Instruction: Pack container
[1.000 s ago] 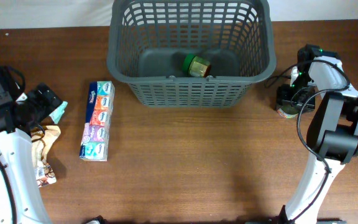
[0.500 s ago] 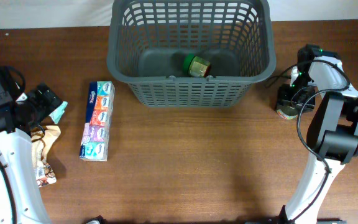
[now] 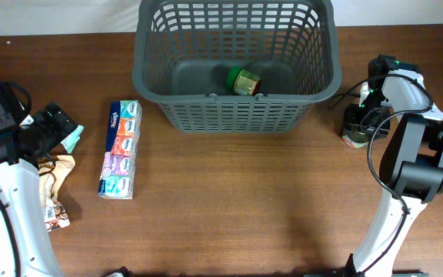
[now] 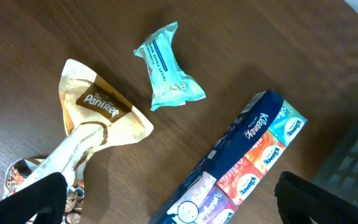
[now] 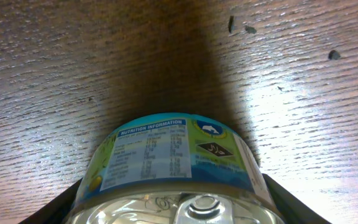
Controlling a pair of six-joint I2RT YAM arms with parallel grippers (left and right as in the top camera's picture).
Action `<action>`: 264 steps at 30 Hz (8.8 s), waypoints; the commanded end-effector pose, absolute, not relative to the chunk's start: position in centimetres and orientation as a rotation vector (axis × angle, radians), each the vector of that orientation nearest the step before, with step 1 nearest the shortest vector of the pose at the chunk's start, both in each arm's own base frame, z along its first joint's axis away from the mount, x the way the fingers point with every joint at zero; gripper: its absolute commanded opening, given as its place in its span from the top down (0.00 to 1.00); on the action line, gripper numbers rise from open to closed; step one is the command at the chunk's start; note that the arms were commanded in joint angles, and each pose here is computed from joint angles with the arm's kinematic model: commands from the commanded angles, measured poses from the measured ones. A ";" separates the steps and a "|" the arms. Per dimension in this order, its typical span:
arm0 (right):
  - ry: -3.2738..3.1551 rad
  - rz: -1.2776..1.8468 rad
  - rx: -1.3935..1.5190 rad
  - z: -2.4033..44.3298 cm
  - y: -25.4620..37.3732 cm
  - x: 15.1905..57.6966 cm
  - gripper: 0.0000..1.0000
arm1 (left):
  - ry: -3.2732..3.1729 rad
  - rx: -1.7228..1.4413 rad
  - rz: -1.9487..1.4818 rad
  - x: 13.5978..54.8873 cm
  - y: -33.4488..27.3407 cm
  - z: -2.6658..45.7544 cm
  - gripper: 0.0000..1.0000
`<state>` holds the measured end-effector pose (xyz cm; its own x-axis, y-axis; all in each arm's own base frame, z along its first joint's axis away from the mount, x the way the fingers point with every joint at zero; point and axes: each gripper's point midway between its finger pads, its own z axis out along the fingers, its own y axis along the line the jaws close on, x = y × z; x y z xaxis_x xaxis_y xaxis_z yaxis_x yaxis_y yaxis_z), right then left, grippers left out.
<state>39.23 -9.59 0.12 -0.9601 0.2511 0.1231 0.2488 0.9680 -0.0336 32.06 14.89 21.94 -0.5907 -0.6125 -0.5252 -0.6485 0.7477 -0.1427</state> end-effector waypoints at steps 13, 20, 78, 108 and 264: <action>-2.965 0.068 -0.427 -0.5 -10.1 38.9 0.94 | 2.377 -0.941 0.101 32.1 15.2 22.4 0.01; -2.967 0.071 -0.446 -0.2 -10.2 39.1 0.96 | 2.377 -0.941 0.101 32.1 15.2 22.4 0.00; -3.976 -0.486 -0.295 43.6 2.7 41.2 0.96 | 2.377 -0.941 0.100 32.1 15.2 22.4 0.00; -3.790 -0.638 0.204 34.9 17.0 47.4 0.96 | 2.377 -0.941 0.101 32.1 15.2 22.4 0.00; -2.987 0.296 -1.297 20.9 -21.5 34.1 0.01 | 2.370 -0.942 0.086 32.3 15.1 22.5 0.00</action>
<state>34.39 -21.15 20.65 -0.6865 0.7056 -0.1756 0.7254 0.6811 -0.0993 32.06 14.89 21.94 -0.5907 -0.6125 -0.5252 -0.6485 0.7477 -0.1427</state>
